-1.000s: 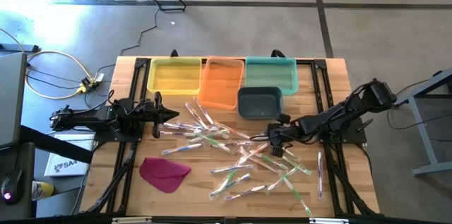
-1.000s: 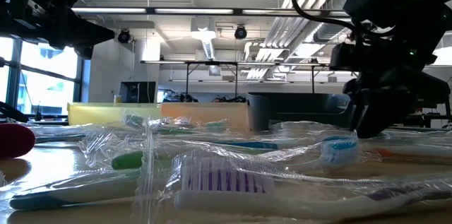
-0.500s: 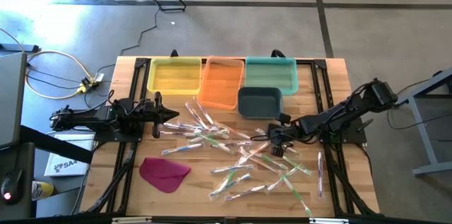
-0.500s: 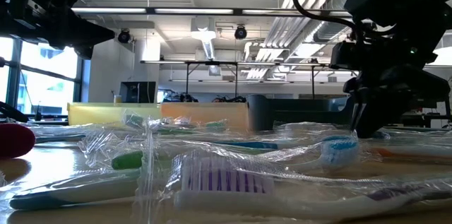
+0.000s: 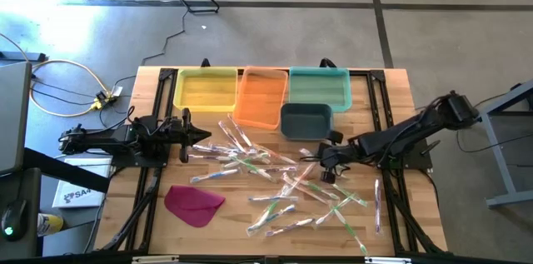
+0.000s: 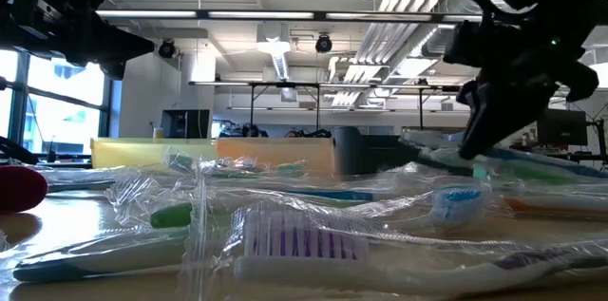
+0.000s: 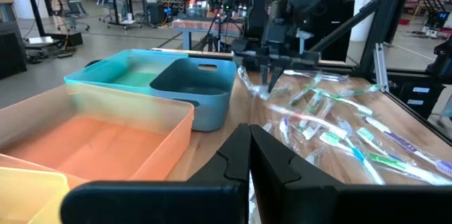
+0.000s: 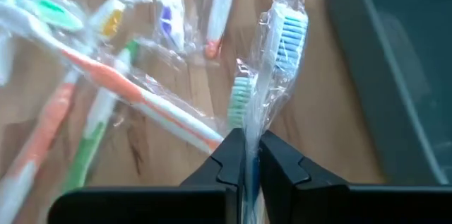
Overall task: Pick & Place Toothbrushes
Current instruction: Put the blue toothbrush into the dark blue bin
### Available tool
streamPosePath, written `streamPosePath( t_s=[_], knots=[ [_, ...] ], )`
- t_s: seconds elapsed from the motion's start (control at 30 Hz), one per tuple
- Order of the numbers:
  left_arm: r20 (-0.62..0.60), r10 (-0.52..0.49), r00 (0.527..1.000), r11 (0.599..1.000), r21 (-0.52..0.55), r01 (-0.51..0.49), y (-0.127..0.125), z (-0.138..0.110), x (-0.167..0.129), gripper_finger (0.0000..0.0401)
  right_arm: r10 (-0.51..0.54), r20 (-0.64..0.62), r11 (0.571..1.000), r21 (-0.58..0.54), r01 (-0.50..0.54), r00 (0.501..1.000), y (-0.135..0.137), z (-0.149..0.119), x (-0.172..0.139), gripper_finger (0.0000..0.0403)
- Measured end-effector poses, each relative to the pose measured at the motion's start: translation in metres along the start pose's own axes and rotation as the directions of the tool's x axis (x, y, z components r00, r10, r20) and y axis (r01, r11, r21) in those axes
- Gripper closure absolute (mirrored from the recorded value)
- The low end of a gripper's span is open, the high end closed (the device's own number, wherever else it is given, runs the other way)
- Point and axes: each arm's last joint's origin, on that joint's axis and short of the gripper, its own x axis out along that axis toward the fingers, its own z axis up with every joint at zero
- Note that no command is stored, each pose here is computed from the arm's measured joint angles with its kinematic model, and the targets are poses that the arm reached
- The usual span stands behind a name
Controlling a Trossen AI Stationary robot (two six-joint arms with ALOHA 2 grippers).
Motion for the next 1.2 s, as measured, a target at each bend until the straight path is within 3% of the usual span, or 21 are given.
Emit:
streamPosePath(
  t_s=[0.4,0.73,1.2],
  knots=[
    [0.0,0.0,1.0,1.0,0.0,0.0,0.0,0.0,0.0,0.0401,0.067,0.008,0.998,0.02,-0.067,0.998,0.0003,0.0021,-0.0085,0.0379],
    [0.0,0.0,1.0,1.0,0.0,0.0,0.0,0.0,0.0,0.0401,0.179,-0.064,0.978,0.12,-0.17,0.982,0.0043,-0.0014,-0.0048,0.0374],
    [0.0,0.0,1.0,1.0,0.0,0.0,0.0,0.0,0.0,0.0401,0.151,-0.004,0.982,0.12,-0.149,0.989,0.0057,0.0032,-0.0034,0.0378]
  ],
)
